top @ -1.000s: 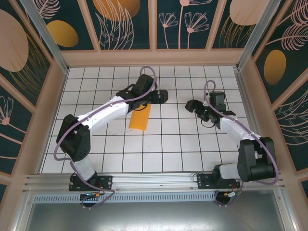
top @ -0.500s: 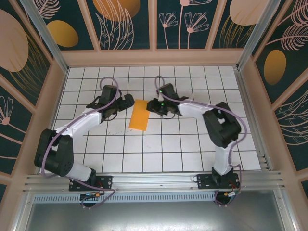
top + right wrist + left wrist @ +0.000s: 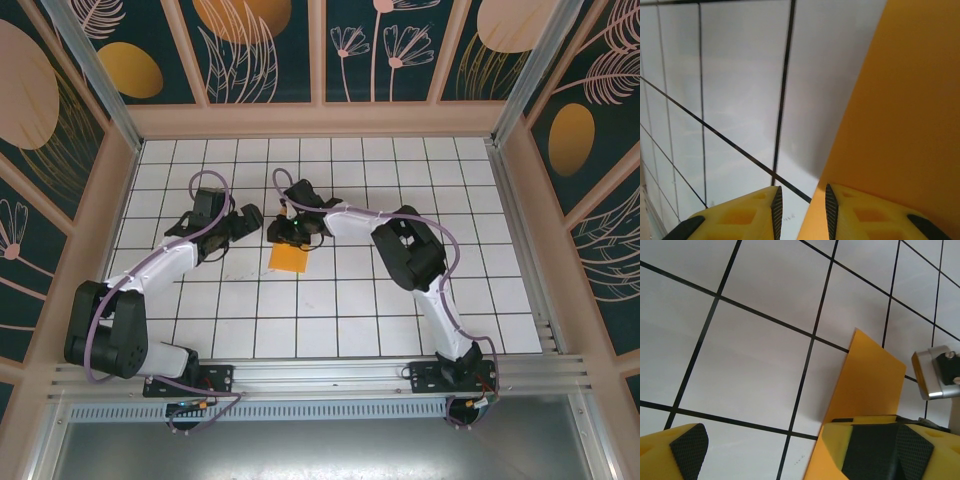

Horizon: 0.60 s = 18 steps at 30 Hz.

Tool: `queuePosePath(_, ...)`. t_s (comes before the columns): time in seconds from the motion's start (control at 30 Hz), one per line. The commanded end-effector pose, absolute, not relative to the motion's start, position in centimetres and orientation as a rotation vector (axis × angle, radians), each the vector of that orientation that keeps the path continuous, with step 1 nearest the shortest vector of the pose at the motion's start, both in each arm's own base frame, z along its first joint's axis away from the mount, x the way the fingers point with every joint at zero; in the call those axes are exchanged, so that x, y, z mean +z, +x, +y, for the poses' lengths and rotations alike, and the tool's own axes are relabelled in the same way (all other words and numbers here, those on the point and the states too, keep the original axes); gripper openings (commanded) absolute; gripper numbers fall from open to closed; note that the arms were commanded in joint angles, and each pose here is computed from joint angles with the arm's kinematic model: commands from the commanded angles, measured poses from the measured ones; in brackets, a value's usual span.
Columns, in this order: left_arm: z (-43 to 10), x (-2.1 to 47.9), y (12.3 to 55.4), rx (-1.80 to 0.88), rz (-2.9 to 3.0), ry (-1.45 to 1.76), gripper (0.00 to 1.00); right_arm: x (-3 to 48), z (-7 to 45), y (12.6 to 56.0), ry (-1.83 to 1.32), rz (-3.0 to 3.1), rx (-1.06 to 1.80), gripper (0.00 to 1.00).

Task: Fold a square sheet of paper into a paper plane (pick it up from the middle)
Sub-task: Move the paper to the center of the table.

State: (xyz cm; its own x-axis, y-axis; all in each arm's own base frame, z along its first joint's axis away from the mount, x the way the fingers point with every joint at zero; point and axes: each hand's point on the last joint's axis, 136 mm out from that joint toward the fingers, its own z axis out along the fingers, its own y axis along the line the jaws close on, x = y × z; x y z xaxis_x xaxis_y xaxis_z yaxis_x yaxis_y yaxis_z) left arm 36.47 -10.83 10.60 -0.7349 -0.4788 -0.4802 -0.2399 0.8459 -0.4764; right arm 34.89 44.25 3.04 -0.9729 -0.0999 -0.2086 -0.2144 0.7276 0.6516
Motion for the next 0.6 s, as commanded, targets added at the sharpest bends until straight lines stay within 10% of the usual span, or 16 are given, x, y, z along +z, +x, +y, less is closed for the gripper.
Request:
queuePosePath(0.0, -11.4, 11.6, 36.9, -0.582, 2.366, -0.489, 0.98, 1.5, 42.6, 33.4, -0.366, 2.854, 0.973, 0.31)
queuePosePath(0.3, -14.1, 12.1, 37.2, -0.773, 2.345, -0.391, 0.93, 0.9, 35.5, 28.9, -0.827, 2.808, 0.819, 0.35)
queuePosePath(0.57, -16.5, 12.7, 36.2, -0.979, 2.319, -0.333, 0.88, 10.2, 35.0, 31.0, -0.456, 2.578, 1.219, 0.48)
